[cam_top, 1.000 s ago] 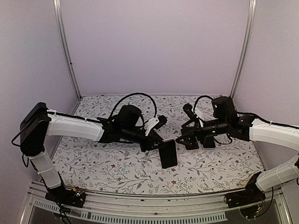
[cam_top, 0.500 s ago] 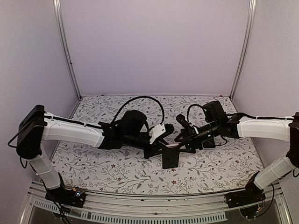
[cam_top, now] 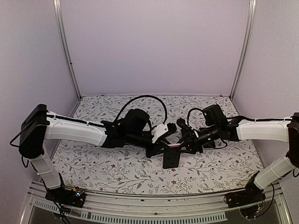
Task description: Put the phone into the phone case
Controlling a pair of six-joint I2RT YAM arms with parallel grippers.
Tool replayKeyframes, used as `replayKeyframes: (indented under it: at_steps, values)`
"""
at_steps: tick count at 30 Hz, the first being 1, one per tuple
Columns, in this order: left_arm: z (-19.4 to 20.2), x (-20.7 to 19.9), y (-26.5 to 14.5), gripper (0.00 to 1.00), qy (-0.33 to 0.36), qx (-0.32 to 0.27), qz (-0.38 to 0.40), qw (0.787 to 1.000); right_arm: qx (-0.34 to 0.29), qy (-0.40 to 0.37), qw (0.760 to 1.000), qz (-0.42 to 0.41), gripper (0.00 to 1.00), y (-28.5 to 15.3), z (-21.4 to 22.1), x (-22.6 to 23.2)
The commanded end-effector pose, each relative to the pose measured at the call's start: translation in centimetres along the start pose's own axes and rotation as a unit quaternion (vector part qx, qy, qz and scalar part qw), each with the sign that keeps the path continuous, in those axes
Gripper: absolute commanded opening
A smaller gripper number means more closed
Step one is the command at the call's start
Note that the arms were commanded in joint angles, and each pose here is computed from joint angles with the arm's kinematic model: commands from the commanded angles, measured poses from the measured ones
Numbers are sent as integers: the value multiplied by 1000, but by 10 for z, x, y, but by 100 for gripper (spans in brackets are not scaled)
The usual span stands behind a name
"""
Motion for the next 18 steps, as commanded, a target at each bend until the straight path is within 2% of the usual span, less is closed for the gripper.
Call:
replayKeyframes:
  at_steps: [1, 4, 7, 11, 13, 15, 18]
  values:
    - [46, 10, 15, 0, 1, 76, -24, 997, 0, -4, 1000, 7, 25, -1, 0, 3]
    - [44, 9, 15, 0, 1, 74, -20, 997, 14, -1, 1000, 16, 15, 0, 3, 0]
    - [41, 7, 14, 0, 3, 70, -15, 997, 25, -2, 999, 21, 0, 1, 6, -3]
    - [38, 3, 14, 2, 2, 66, -1, 998, 26, -6, 999, 26, 0, 2, 6, -3]
    - [36, 0, 12, 14, -1, 63, 8, 998, 27, -12, 999, 28, 0, 3, 6, -2]
    - [31, -3, 9, 33, -2, 48, 14, 999, 27, -19, 999, 27, 0, 5, 7, 0]
    - [25, -3, 1, 52, -8, 15, 23, 1000, 29, -28, 999, 29, 0, 6, 10, 2]
Point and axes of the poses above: each gripper's point midway between its finger pads, its own y axis out along the fingers, its own x axis along the line the jaws close on, z = x × y, the point moved 2 cm from there along -y, back along the fingers, and after that the axes turned 10 degrees about -y, right-handed, at the moved point
